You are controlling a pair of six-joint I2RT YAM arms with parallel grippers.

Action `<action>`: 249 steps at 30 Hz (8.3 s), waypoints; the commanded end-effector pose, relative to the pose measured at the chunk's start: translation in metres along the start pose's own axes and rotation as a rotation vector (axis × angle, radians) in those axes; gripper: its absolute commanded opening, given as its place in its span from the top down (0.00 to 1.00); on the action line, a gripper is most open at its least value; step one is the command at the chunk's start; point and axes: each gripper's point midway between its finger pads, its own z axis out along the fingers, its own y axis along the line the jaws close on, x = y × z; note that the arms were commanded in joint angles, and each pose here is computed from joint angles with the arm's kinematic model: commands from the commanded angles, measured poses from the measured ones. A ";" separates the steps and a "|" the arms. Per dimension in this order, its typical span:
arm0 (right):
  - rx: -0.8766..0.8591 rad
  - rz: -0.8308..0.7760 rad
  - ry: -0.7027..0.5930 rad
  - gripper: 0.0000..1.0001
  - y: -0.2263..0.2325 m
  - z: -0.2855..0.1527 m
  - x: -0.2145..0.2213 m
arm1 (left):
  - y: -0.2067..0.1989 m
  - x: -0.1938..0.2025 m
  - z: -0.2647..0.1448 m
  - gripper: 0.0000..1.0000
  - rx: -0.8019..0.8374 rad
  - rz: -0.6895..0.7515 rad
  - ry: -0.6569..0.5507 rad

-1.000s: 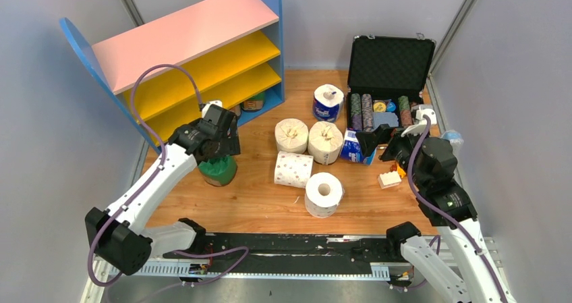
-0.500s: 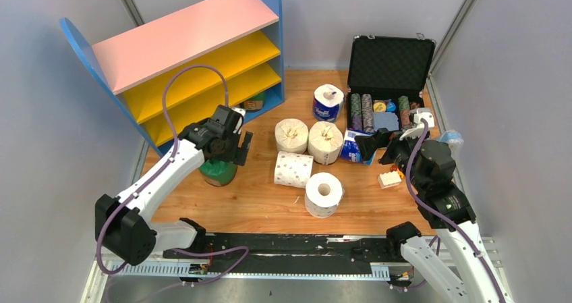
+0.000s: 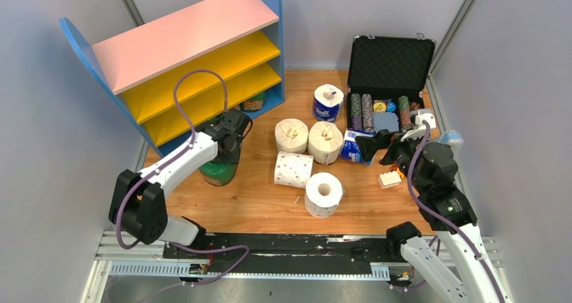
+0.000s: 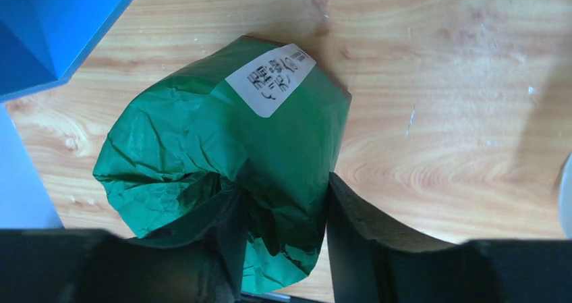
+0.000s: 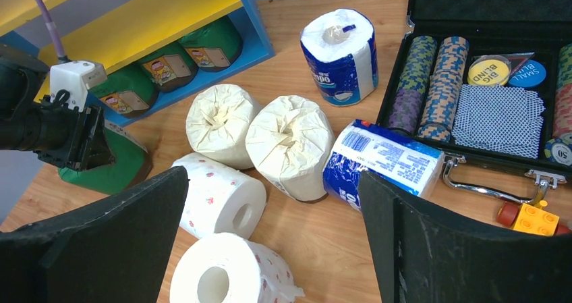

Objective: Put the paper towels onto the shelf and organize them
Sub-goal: Pick up the paper towel from the center of the board, then place the paper towel on the shelf.

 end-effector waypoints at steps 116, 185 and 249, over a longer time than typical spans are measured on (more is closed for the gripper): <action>-0.136 -0.001 -0.164 0.00 0.026 -0.036 -0.027 | 0.151 -0.062 0.007 0.67 -0.543 -0.087 -0.162; -0.168 -0.002 -0.192 0.00 0.032 -0.046 -0.030 | 0.189 -0.072 0.008 0.37 -0.596 -0.294 -0.238; -0.149 -0.009 -0.196 0.00 0.029 -0.046 -0.029 | 0.216 -0.038 0.051 0.50 -0.173 -1.468 -0.634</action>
